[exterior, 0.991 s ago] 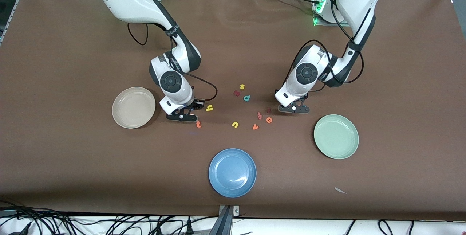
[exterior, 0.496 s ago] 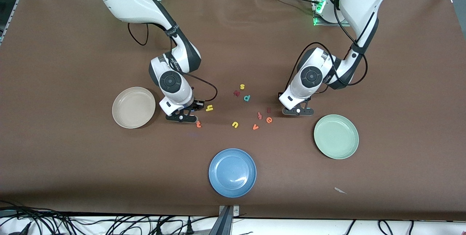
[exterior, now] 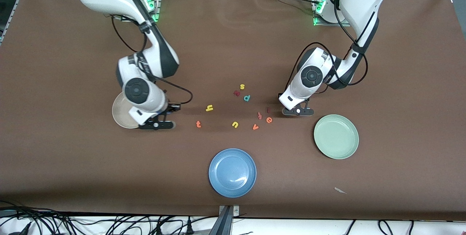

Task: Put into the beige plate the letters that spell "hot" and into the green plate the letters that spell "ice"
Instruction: 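Close the right gripper on blue o while the left gripper grips cyan c, then drop the o on the beige plate while the left gripper drops c on green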

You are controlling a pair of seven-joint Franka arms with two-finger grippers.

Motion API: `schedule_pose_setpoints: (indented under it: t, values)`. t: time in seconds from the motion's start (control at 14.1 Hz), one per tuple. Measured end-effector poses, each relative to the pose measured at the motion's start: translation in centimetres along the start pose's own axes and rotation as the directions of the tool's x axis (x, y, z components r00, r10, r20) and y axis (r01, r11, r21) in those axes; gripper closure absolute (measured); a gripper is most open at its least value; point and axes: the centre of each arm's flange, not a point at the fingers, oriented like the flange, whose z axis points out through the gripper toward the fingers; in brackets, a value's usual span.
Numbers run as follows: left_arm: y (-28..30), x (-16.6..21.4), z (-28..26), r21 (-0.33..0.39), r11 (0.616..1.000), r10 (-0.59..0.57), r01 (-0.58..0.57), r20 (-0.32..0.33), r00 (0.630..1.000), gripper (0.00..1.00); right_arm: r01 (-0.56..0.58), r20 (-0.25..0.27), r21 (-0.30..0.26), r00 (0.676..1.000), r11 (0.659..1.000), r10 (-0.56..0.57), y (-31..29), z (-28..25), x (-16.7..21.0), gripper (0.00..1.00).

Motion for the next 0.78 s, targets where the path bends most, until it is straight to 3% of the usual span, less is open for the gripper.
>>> schedule_pose_setpoints:
  t: [0.28, 0.64, 0.78]
  values:
    - [-1.5, 1.8, -4.6, 0.012, 1.0, -0.015, 0.015, -0.022, 1.0, 0.73, 0.072, 0.014, -0.025, 0.997, 0.997, -0.071, 6.0, 0.9, -1.8, 0.72]
    - [-8.3, 5.4, -8.0, 0.019, 0.995, 0.103, -0.103, -0.032, 0.994, 0.73, 0.139, -0.101, -0.035, 0.985, 0.99, -0.142, 10.8, 6.5, -4.6, 0.72]
    - [-12.3, 6.9, -8.4, 0.018, 0.989, 0.148, -0.147, -0.041, 0.988, 0.73, 0.131, -0.111, -0.024, 0.985, 0.991, -0.133, 10.7, 6.9, -4.9, 0.56]
